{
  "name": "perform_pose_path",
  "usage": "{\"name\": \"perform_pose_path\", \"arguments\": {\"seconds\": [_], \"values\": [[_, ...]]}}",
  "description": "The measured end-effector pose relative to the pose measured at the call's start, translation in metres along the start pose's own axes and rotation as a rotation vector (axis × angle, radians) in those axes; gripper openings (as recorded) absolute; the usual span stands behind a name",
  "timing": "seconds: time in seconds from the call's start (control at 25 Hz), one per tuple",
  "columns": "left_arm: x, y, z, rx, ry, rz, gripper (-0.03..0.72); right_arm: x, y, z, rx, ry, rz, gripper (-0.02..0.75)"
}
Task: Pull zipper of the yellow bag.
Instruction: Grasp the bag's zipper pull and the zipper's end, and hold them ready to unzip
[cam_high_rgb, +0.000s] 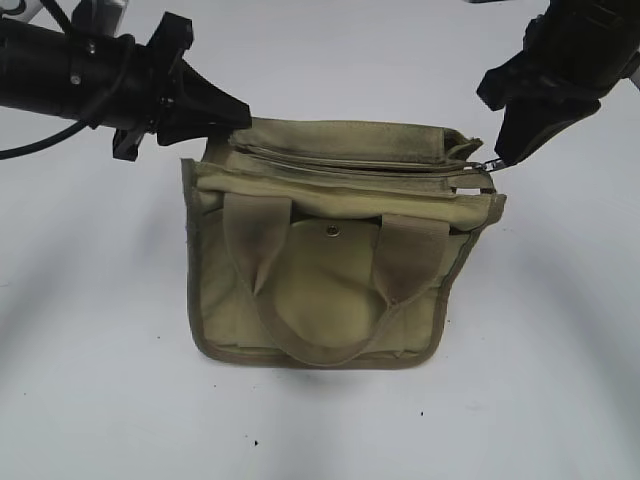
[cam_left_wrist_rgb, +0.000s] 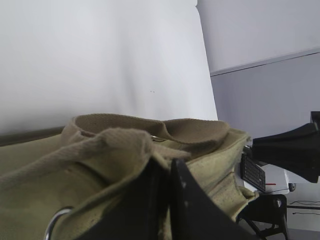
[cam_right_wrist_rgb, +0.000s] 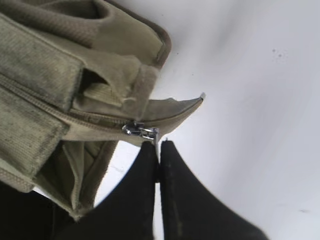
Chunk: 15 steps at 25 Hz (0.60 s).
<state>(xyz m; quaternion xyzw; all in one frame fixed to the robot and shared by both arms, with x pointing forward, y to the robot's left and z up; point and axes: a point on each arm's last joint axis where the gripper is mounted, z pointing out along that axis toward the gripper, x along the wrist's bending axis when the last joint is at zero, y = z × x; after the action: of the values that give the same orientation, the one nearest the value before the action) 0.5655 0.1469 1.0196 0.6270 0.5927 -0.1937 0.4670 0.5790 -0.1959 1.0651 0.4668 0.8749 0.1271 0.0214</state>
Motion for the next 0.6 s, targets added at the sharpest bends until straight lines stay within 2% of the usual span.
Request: {"name": "perform_pose_path", "arguments": {"seconds": [0.12,0.2,0.24,0.32,0.44,0.52,0.6], "values": [[0.000,0.000,0.000,0.000,0.000,0.000,0.023,0.001,0.000,0.000,-0.006,0.015,0.021,0.003],[0.000,0.000,-0.001,-0.002,0.003,0.004,0.038,0.003,0.001,-0.001,-0.014,0.033,0.037,0.036],[-0.001,0.000,-0.002,-0.003,0.005,0.012,0.060,0.004,0.001,-0.002,-0.019,0.045,0.046,0.083],[-0.005,0.000,-0.006,-0.004,0.013,0.039,0.141,0.007,0.000,-0.007,-0.037,0.057,0.070,0.242],[-0.019,-0.003,-0.023,-0.009,0.047,0.153,0.330,0.010,-0.004,-0.024,-0.075,0.040,0.121,0.505],[-0.033,-0.009,-0.039,0.006,0.074,0.261,0.422,0.014,-0.013,-0.037,-0.099,0.020,0.134,0.606],[-0.047,-0.016,-0.059,0.011,0.122,0.353,0.454,0.019,-0.028,-0.043,-0.095,0.008,0.140,0.630]]}}
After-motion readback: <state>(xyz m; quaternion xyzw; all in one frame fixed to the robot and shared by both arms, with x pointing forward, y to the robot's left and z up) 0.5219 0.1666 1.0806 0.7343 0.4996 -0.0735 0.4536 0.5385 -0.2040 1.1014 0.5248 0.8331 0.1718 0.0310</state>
